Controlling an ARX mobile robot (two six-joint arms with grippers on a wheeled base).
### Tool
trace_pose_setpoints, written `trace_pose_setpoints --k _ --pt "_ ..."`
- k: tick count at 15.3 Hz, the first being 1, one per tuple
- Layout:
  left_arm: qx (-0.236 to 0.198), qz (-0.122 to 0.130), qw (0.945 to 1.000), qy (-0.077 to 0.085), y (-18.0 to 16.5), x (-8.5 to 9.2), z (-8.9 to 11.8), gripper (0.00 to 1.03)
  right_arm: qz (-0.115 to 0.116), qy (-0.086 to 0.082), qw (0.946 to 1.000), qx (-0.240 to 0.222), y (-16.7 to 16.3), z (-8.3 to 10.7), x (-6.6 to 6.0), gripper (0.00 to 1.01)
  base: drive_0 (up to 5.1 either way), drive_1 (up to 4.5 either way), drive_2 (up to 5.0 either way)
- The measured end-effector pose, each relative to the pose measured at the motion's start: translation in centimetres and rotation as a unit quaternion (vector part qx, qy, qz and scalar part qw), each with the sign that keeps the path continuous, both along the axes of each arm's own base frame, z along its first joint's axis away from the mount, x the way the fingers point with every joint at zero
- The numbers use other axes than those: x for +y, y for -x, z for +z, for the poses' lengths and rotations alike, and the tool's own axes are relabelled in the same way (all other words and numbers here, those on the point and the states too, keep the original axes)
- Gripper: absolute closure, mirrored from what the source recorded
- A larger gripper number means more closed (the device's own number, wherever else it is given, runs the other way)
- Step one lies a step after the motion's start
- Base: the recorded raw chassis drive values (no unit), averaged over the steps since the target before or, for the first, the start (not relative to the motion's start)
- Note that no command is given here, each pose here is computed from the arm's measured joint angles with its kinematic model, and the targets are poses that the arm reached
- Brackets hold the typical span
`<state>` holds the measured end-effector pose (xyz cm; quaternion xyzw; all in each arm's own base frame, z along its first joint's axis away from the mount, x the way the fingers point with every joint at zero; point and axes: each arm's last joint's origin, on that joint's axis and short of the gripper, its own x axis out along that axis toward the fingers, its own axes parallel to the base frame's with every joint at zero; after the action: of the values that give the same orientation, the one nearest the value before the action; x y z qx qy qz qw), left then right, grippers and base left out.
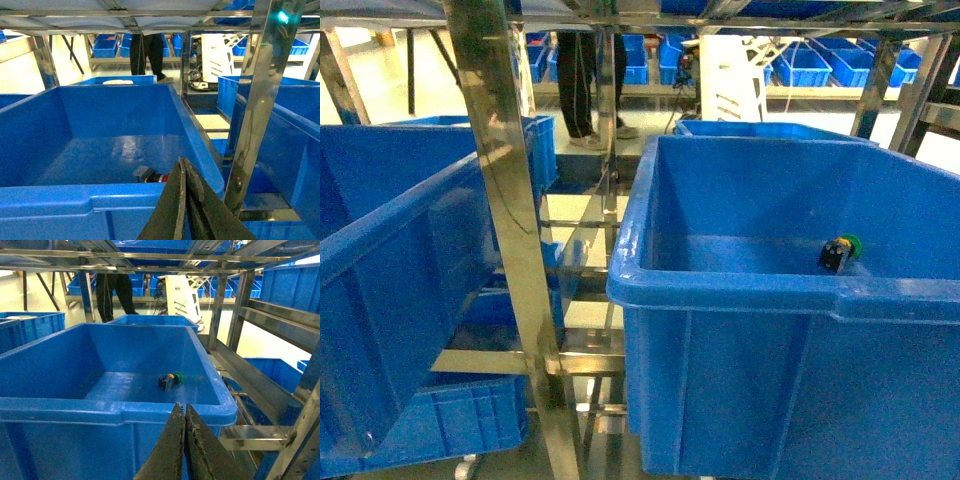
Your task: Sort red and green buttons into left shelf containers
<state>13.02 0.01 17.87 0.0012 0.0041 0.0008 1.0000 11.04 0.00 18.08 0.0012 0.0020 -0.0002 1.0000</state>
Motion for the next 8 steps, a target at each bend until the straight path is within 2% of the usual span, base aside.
trace_pose_setpoints --k 2,3,4,8 --pt "-0.002 0.0 1.0 0.0 0.6 0.0 -0.3 1.01 0.0 0.0 1.0 -0.003 0.2 -0.3 0.0 0.99 0.0 0.0 0.0" --pt "-0.011 -0.001 0.9999 0.0 0.8 0.0 -0.8 1.01 0.0 0.0 0.9999 0.015 1.0 -1.0 0.0 0.99 0.0 0.0 0.0" --pt "-0.007 0.0 1.0 0.0 1.0 0.0 -0.8 1.01 0.001 0.0 1.0 -0.004 1.3 -1.4 0.0 0.99 0.0 0.0 0.0" --pt "-0.012 0.0 0.9999 0.0 1.8 0.0 -0.7 1.01 0.0 0.0 1.0 -0.003 1.3 -1.4 0.0 0.99 0.0 0.0 0.0"
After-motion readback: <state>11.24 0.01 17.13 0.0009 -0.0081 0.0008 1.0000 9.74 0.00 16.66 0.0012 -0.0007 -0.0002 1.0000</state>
